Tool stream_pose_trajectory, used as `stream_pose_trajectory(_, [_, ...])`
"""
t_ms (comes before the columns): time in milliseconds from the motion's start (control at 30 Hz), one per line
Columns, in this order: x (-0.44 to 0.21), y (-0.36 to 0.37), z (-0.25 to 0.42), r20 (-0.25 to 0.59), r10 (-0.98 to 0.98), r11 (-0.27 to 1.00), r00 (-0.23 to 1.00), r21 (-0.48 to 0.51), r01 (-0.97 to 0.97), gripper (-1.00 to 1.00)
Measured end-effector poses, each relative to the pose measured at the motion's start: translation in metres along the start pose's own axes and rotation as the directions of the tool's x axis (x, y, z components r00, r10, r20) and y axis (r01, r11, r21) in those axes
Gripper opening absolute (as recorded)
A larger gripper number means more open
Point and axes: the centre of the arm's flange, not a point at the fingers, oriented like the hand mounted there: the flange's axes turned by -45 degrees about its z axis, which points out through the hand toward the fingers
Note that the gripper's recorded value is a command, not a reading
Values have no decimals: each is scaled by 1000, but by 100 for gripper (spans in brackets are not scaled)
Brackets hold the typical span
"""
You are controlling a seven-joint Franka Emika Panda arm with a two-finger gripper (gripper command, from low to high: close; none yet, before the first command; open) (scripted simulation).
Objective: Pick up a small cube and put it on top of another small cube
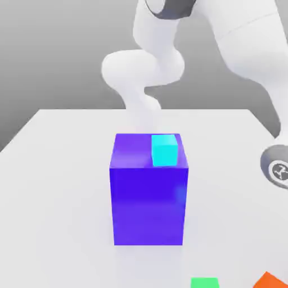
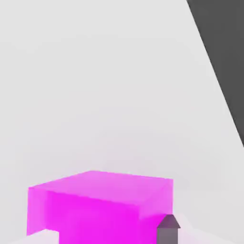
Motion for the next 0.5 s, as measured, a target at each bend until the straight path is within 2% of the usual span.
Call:
stream_pose_trajectory(100, [-53, 53, -21, 8, 258, 966, 966, -4, -258, -100])
stream_pose_trajectory(200, [-111, 96, -37, 6, 498, 867, 867, -3, -498, -100])
stream_pose_trajectory(333, [-172, 136, -3, -1, 713, 701, 701, 2, -713, -100])
stream_pose_trajectory(367, [-176, 138, 5, -1, 725, 689, 689, 2, -725, 100])
stream_pose_trajectory(500, [-176, 138, 4, -1, 725, 689, 689, 2, -725, 100])
